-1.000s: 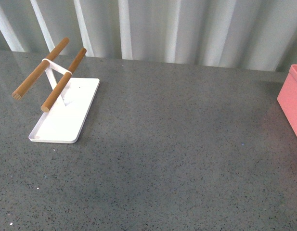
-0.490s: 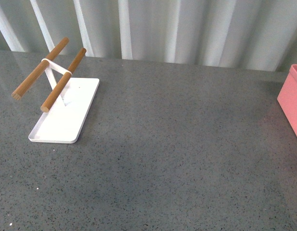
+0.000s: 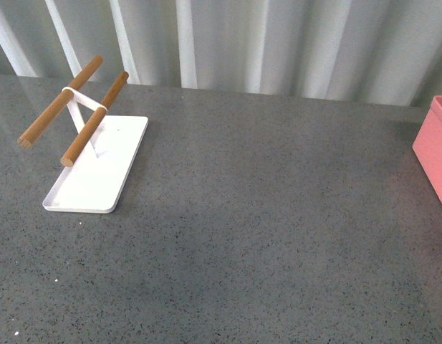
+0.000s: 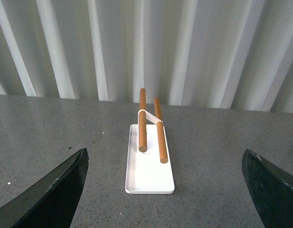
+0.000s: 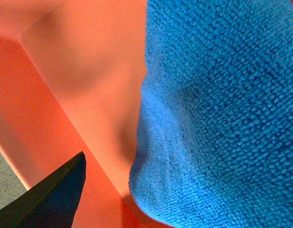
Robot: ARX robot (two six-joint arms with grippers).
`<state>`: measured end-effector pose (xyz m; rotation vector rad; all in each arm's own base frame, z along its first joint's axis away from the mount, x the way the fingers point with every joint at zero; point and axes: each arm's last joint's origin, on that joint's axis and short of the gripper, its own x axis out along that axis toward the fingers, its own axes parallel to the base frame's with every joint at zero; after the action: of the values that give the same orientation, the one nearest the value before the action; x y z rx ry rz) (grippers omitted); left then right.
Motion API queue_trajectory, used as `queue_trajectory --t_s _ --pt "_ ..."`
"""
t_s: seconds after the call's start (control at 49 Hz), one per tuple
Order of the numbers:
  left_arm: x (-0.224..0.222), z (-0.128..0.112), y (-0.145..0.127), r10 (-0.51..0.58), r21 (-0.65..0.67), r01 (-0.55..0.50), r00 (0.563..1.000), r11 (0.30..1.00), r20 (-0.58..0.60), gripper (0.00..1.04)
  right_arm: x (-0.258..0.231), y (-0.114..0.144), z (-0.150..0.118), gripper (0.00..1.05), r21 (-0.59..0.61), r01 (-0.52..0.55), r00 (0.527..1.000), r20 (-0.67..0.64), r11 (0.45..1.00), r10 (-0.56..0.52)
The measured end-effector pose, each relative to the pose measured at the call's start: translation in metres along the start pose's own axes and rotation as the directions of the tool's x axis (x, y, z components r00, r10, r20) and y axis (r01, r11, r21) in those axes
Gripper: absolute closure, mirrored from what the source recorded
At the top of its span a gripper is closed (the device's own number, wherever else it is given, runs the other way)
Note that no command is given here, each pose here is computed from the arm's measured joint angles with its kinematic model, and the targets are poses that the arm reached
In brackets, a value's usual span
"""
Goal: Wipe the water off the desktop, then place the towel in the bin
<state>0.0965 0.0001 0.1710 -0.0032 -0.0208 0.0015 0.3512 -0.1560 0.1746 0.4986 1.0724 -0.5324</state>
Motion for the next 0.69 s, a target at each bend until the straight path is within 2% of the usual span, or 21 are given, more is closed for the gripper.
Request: queue_trajectory --t_s 0.184,0.286,0.347,0.449,0.531,0.694 --pt "0.0 0.0 0.0 0.0 0.0 0.0 1.0 1.0 0.0 0.07 0.005 0.002 0.001 0.07 -0.011 0.03 0.999 0.015 1.0 -0.029" --pt "0.0 0.0 0.0 0.0 0.0 0.0 1.0 1.0 0.0 0.07 0.003 0.007 0.008 0.07 -0.009 -0.013 0.988 0.152 1.0 0.014" --pt "0.0 0.0 0.0 0.0 0.0 0.0 1.0 1.0 0.0 0.07 0.002 0.008 0.01 0.07 -0.017 0.003 0.976 0.22 1.0 0.001" --pt "0.0 0.0 0.0 0.0 0.0 0.0 1.0 1.0 0.0 0.07 0.009 0.009 -0.005 0.07 -0.112 0.011 0.996 0.088 0.994 -0.001" --pt "0.0 0.0 0.0 0.0 0.0 0.0 1.0 1.0 0.0 0.07 0.026 0.005 -0.02 0.07 -0.143 0.018 1.0 0.013 0.99 -0.016" --pt "0.0 0.0 0.0 0.0 0.0 0.0 1.0 1.0 0.0 0.07 0.032 0.004 -0.021 0.07 -0.154 0.012 1.0 -0.003 0.988 -0.013"
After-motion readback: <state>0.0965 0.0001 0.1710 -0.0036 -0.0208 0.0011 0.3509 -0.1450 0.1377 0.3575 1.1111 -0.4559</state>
